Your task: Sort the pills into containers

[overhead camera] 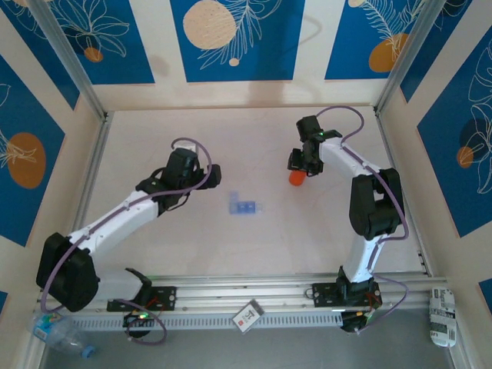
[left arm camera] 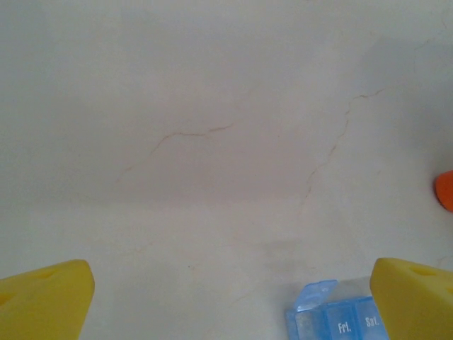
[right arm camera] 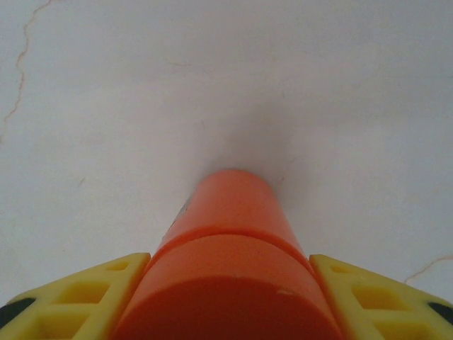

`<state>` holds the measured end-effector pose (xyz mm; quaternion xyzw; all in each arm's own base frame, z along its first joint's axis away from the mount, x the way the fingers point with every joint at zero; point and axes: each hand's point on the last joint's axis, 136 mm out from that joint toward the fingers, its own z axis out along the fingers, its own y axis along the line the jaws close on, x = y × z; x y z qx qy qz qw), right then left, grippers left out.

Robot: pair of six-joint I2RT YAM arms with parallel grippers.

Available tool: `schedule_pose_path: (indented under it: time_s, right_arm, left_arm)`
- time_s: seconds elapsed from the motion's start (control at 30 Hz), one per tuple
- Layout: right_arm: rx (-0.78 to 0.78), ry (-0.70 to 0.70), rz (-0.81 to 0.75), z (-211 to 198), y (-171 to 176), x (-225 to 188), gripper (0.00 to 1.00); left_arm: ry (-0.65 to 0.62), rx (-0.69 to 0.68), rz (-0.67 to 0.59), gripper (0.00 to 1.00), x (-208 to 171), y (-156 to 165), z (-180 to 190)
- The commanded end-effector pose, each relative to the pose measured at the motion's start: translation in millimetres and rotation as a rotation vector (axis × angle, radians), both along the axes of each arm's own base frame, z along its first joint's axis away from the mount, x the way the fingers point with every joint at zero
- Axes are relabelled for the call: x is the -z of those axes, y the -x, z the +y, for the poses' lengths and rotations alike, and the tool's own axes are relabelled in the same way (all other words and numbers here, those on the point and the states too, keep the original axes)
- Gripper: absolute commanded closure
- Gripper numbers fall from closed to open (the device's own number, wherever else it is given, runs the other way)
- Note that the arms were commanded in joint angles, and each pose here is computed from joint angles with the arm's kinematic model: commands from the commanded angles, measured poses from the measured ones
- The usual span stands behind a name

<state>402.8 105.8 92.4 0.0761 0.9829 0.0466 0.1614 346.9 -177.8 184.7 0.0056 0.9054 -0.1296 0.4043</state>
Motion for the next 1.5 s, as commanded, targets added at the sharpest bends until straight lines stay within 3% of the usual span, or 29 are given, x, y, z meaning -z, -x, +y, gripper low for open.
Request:
schedule_pose_path:
  time_s: [0.0, 0.37, 0.57, 0.8, 1.07, 1.33, 1.47]
  right_arm:
    - [-0.044, -0.051, -0.07, 14.8, -0.6, -44.2, 0.67]
    - [-0.214, -0.216, -0.072, 72.3, 9.6, -99.0, 0.68]
    - [-0.302, -0.296, -0.004, 100.6, 20.2, -101.2, 0.68]
    - [-0.413, -0.399, 0.03, 120.0, 25.6, -117.4, 0.68]
    - [-0.456, -0.533, 0.043, 134.2, 17.8, -137.2, 0.69]
    - [-0.486, -0.614, 0.053, 140.3, 20.1, -150.1, 0.69]
    - [-0.502, -0.675, 0.061, 147.4, 23.4, -157.2, 0.68]
  left_arm:
    - [-0.099, 0.128, -0.017, 0.0, -7.1, -5.5, -7.9]
    - [-0.237, 0.371, -0.216, 0.0, -32.7, -49.2, -47.4]
    - [-0.195, 0.523, -0.296, 0.0, -22.8, -63.5, -81.3]
    - [-0.133, 0.7, -0.433, 0.0, -17.5, -57.7, -107.5]
    - [0.034, 0.907, -0.395, 0.01, -11.3, -27.8, -130.3]
    - [0.066, 0.949, -0.46, 0.01, -22.2, -25.5, -137.9]
    - [0.058, 0.958, -0.413, 0.01, -24.8, -32.1, -141.8]
